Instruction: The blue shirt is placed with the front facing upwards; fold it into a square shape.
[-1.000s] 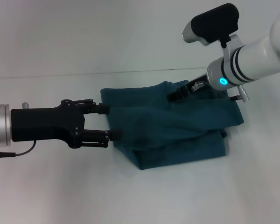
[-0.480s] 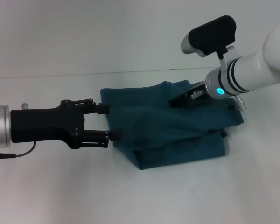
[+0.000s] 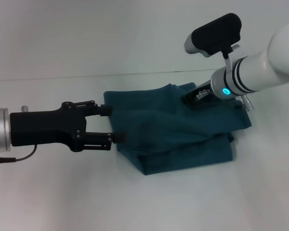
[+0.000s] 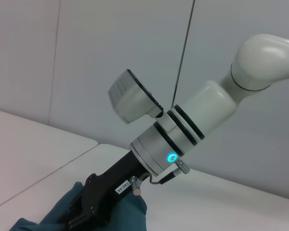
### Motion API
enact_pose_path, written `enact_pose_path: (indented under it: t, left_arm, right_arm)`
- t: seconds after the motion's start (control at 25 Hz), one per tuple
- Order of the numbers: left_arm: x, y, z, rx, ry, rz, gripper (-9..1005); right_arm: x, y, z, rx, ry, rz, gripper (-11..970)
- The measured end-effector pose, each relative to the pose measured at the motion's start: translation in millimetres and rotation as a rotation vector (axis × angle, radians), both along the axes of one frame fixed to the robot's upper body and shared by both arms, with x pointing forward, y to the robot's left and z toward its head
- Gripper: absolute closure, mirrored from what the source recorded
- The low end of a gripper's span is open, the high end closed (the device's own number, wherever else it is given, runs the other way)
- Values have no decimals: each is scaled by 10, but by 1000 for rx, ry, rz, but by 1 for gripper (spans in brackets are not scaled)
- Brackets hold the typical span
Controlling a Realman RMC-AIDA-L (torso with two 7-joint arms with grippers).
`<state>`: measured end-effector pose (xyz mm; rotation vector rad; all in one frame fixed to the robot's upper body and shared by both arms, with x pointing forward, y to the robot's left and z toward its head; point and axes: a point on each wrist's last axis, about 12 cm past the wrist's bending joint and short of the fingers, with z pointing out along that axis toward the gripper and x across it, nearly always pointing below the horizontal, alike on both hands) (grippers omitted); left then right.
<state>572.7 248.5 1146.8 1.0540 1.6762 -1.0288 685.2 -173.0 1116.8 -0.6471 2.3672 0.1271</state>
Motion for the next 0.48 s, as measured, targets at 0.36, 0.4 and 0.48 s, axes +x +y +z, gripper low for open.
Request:
enact_pose_path:
  t: [0.36, 0.4, 0.48]
  left_arm:
    - [2, 29, 3, -10, -5, 18, 131]
    - [3, 30, 3, -10, -6, 18, 131]
    - [3, 30, 4, -10, -8, 17, 131]
  right_arm:
    - [16, -39, 11, -8, -14, -10, 801]
    - [13, -48, 6, -8, -13, -12, 822]
    - [8, -59, -4, -8, -11, -15, 865]
